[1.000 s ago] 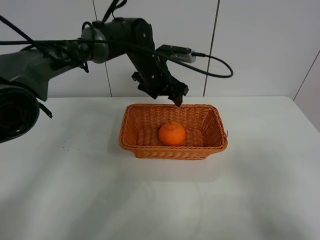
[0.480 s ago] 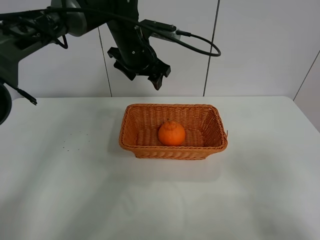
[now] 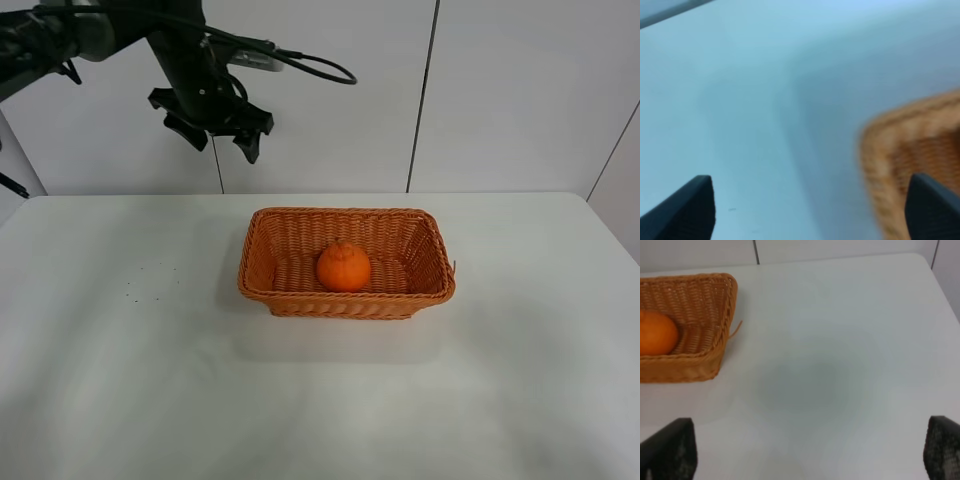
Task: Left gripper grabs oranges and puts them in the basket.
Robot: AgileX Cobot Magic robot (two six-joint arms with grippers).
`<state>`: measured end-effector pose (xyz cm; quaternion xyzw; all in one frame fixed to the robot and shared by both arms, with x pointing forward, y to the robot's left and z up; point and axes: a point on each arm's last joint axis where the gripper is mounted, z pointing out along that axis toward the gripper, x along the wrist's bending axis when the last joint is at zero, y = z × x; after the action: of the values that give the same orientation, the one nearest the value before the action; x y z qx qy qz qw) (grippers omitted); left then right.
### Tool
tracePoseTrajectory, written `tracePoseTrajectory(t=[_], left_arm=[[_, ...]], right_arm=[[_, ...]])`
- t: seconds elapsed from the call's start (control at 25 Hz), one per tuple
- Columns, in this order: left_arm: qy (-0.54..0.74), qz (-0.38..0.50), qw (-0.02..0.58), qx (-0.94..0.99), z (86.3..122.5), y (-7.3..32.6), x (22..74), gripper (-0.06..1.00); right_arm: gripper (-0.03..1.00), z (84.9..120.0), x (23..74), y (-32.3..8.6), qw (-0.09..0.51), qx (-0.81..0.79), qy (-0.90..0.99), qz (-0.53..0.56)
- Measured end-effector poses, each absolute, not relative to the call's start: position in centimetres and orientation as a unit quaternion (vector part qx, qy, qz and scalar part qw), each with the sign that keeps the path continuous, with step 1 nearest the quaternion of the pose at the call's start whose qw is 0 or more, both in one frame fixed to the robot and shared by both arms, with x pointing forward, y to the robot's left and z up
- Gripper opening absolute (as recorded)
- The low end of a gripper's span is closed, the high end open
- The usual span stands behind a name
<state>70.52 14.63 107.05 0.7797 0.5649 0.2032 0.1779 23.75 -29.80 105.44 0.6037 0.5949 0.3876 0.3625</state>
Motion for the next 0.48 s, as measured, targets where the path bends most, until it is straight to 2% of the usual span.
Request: tracePoseTrajectory(t=[0.48], left_arm=[[0.672, 0.211, 0.170, 0.690, 107.5, 26.9, 72.7, 0.87]], right_arm=[[0.69, 105.4, 23.7, -29.8, 0.362, 0.604, 0.595, 0.388]])
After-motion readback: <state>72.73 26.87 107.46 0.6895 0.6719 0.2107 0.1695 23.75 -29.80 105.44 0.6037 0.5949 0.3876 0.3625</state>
